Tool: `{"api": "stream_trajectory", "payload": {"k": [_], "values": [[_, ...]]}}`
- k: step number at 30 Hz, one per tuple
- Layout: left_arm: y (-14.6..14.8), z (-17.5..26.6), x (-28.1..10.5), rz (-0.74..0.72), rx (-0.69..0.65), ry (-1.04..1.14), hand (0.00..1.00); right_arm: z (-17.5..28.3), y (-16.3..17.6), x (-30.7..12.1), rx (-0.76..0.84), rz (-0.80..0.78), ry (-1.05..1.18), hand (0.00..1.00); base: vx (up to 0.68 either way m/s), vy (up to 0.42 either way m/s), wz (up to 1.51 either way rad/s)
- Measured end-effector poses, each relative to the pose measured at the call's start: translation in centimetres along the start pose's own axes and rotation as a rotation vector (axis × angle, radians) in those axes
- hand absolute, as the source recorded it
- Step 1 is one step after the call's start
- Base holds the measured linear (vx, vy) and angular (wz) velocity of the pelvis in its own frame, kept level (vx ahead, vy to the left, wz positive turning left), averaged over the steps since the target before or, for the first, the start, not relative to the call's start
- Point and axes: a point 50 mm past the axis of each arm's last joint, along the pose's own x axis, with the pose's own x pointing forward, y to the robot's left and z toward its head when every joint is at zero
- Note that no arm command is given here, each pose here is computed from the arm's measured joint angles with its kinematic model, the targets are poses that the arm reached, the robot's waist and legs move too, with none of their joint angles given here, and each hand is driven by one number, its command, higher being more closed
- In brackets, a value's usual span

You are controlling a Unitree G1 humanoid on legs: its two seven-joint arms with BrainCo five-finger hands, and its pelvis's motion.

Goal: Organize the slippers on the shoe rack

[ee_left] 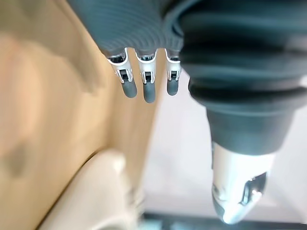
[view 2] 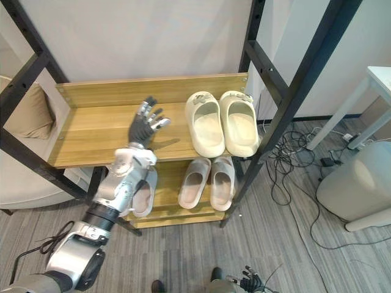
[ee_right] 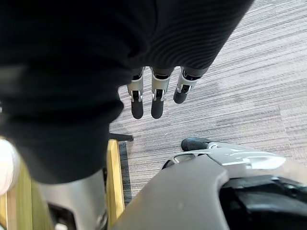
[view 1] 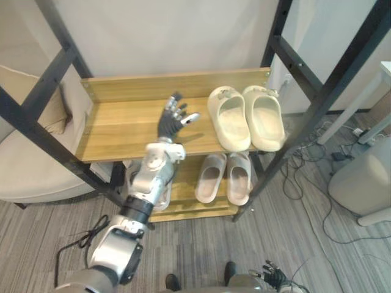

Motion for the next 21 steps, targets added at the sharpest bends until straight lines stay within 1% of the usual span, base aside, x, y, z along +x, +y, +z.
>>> {"api": "stream_trajectory", "payload": {"k": [2, 4, 7, 8, 10, 12, 15, 21], "values": [[0.2, 0.6, -0.7, -0.004, -0.008, -0.03, 0.0, 0.0, 0.0, 0.0, -0.001, 0.001, 0.001, 0.0, 0.0, 0.001, 0.08], [0.0, 0.6, -1.9, -0.023, -0.052, -0.038, 0.0, -0.1, -0.1, 0.0, -0.008, 0.005, 0.003, 0.0, 0.0, -0.002, 0.23], [-1.8, 0.9, -4.1, -0.129, -0.128, -0.052, 0.0, -0.2, -0.1, -0.1, -0.014, 0.011, 0.007, 0.0, 0.0, 0.0, 0.14], [-2.0, 0.9, -4.3, -0.144, -0.136, -0.052, 0.0, -0.2, -0.1, -0.1, -0.015, 0.012, 0.008, 0.0, -0.01, -0.004, 0.13], [-3.3, 0.8, -5.9, -0.235, -0.182, -0.046, 0.0, -0.2, 0.0, -0.1, -0.026, 0.021, 0.008, 0.0, 0.0, -0.008, 0.14], [-3.7, 0.1, -7.7, -0.273, -0.205, -0.015, 0.0, -0.2, 0.1, 0.0, -0.043, 0.033, 0.009, 0.0, 0.0, -0.003, 0.03], [-3.3, -1.5, -9.7, -0.273, -0.22, 0.064, 0.0, -0.3, 0.0, -0.1, -0.053, 0.037, 0.015, 0.0, 0.0, 0.0, 0.0], [-1.2, -5.2, -15.1, -0.192, -0.255, 0.275, 0.0, -0.8, 0.0, -0.2, -0.059, 0.043, 0.033, 0.0, -0.01, 0.001, 0.1]]}}
